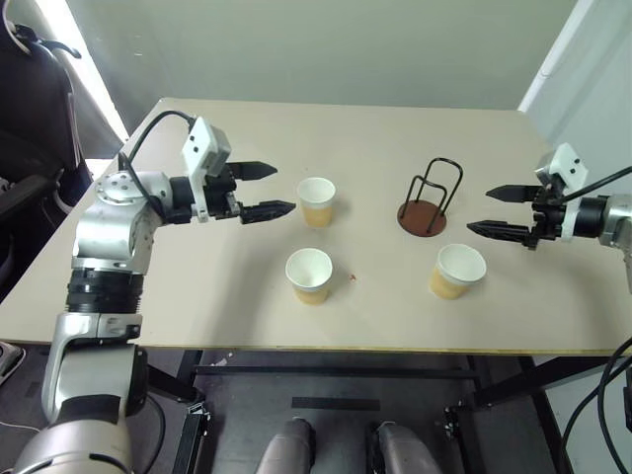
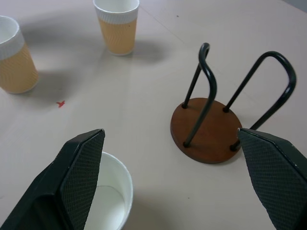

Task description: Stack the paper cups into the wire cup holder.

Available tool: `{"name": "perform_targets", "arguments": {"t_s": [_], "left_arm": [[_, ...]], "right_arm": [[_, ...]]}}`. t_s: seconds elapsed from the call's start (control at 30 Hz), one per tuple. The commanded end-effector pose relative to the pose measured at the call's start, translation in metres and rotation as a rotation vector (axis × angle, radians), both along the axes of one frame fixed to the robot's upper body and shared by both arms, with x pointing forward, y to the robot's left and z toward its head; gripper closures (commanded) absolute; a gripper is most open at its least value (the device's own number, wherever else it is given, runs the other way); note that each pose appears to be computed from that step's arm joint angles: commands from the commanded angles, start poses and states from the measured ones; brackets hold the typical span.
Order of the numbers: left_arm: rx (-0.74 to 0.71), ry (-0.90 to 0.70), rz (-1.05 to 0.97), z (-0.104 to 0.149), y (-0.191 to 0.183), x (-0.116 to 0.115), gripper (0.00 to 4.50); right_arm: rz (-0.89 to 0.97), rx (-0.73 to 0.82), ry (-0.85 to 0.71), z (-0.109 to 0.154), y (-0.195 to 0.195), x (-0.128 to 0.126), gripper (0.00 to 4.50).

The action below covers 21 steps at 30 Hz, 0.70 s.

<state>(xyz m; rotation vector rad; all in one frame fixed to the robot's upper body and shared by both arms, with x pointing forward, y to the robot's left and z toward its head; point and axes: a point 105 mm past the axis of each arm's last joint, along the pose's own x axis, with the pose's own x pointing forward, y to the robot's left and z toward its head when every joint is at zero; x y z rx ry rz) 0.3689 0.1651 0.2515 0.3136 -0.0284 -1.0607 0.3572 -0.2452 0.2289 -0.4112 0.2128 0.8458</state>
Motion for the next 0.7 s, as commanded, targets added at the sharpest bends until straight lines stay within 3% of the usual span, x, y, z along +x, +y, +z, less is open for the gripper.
{"name": "perform_targets", "arguments": {"t_s": [0.03,0.7], "left_arm": [[-0.022,-0.056,-0.009,0.014,-0.001,-0.005,0.02],[-0.028,-0.074,0.014,0.017,0.002,-0.002,0.02]], "right_arm": [[-0.005,-0.017,-0.062,0.015,-0.001,0.001,0.00],[-0.041,-0.021,-0.071,0.005,0.005,0.020,0.00]]}}
